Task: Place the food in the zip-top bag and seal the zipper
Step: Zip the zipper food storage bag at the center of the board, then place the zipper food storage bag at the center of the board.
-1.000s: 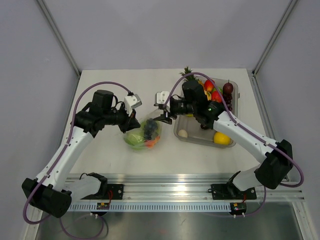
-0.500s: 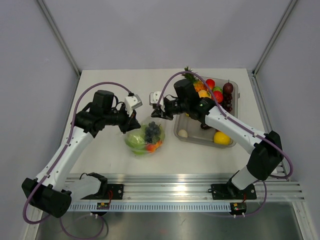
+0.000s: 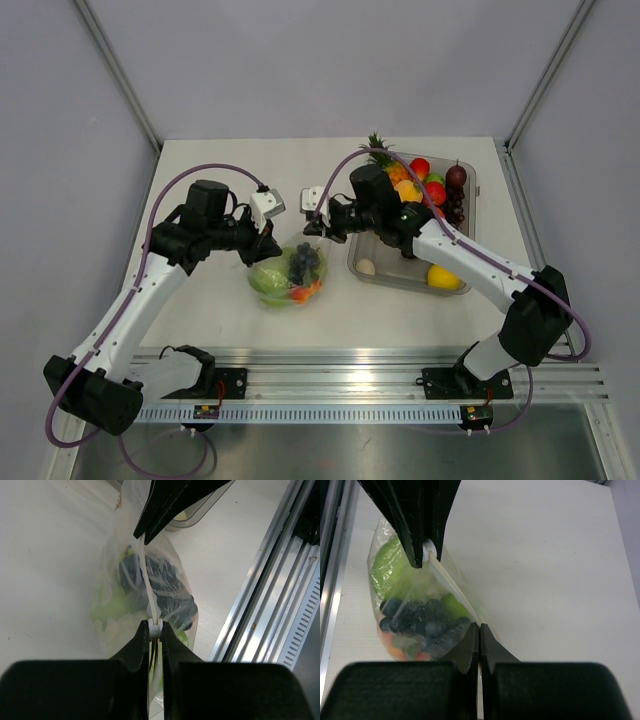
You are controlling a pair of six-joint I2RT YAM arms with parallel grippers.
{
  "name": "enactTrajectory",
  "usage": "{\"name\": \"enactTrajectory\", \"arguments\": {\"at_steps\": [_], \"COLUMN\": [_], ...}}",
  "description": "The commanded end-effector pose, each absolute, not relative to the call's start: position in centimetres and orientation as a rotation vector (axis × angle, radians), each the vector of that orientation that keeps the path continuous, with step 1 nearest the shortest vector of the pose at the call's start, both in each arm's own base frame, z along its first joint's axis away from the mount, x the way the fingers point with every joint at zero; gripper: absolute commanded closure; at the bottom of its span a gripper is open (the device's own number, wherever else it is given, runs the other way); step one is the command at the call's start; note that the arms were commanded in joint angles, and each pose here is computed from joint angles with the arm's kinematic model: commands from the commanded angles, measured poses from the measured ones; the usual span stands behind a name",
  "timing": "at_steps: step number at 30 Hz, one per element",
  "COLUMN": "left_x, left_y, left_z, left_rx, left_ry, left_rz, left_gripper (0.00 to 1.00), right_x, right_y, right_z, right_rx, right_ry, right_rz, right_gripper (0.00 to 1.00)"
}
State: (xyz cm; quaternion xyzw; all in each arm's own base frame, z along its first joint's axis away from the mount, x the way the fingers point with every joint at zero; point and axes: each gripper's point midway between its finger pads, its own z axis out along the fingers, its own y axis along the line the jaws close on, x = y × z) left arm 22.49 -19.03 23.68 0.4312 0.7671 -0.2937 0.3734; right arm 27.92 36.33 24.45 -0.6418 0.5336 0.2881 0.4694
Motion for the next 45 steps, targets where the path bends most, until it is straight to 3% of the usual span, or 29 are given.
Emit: {"name": "enactTrajectory", "arguments": {"at_steps": [1, 12, 18, 32, 42, 45], "left_x": [23.3, 23.4, 24.5, 27.2, 35.9, 36.4], "left_y": [-19.6, -19.1, -17.2, -13.3, -10.3, -9.0], "left_z": [25.6, 24.5, 24.4, 25.0, 32.9, 35.9], "left_rx": [1.114, 1.106, 1.077, 0.894, 0.595, 0.516], "left_ry": [1.870, 1.902, 1.942, 2.011, 1.776, 1.684], "left_rz": [-0.739, -0.708, -0.546, -0.325, -0.099, -0.071], "left_gripper": [1.00, 1.00, 1.00, 1.00, 1.00, 1.00], "right_x": [29.8, 33.6, 34.6, 35.5, 40.2, 39.4], "right_y": [35.1, 30.2, 27.2, 27.4, 31.1, 32.1], "right_z": [26.8, 28.3, 28.3, 29.1, 34.5, 34.8], "right_rx": [-1.421, -1.073, -0.970, -0.913, -0.916, -0.963], "right_ry": [1.281, 1.302, 1.343, 1.326, 1.190, 1.163], "right_rz": [0.548, 0.442, 0.433, 0.479, 0.497, 0.562], "right_gripper": [1.00, 1.00, 1.00, 1.00, 1.00, 1.00]}}
